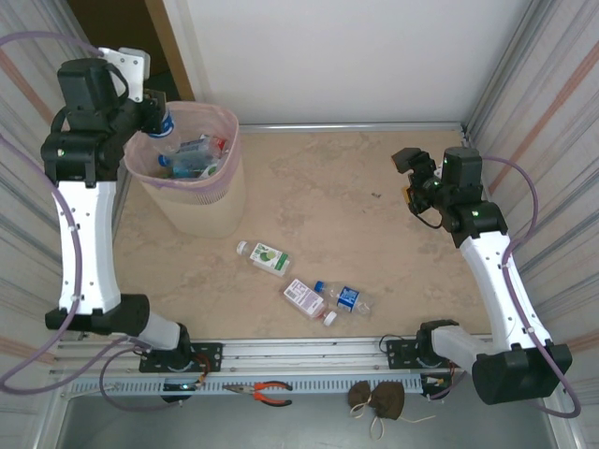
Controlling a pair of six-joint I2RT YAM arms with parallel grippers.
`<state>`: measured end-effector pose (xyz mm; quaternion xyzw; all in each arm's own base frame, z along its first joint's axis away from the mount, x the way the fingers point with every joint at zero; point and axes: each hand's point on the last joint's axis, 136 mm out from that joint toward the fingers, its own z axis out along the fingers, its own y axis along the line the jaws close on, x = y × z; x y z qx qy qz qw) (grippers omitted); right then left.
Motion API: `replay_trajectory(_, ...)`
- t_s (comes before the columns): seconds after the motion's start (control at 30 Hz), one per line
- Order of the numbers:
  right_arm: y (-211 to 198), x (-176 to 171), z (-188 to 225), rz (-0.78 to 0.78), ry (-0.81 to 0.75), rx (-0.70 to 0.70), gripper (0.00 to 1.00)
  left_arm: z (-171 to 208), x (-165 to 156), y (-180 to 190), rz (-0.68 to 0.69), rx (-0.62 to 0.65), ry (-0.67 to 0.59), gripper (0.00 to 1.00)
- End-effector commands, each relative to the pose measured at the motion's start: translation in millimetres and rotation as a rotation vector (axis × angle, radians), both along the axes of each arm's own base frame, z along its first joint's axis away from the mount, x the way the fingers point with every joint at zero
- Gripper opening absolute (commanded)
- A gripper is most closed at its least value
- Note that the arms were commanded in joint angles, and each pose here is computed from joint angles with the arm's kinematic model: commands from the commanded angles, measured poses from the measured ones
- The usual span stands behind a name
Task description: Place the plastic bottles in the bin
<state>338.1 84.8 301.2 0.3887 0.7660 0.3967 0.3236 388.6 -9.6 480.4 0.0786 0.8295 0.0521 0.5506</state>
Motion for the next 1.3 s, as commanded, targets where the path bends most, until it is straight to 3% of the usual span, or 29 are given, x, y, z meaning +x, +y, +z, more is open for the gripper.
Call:
replay_trajectory(0.0, 0, 1, 8, 0.017, -0.025, -0.016, 0.85, -15, 2, 16, 0.037, 0.093, 0.081, 0.00)
replay_trajectory(0.6, -1, 1, -3, 0.036, -0.021, -0.054, 0.86, -102, 50, 55, 0.164, 0.260, 0.393, 0.04)
replay_trajectory(1.07, -9, 1, -5, 0.015, -0.017, -0.059, 0.86, -180, 95, 56, 0.121, 0.211, 0.566, 0.28)
replay_trajectory(1.13, -10, 1, -5, 0.012, -0.018, -0.059, 0.86, -181, 97, 54, 0.113, 0.200, 0.564, 0.31)
replay_trajectory(1.27, -10, 2, -4, 0.011, -0.019, -0.059, 0.86, -164, 96, 48, 0.100, 0.167, 0.510, 0.47)
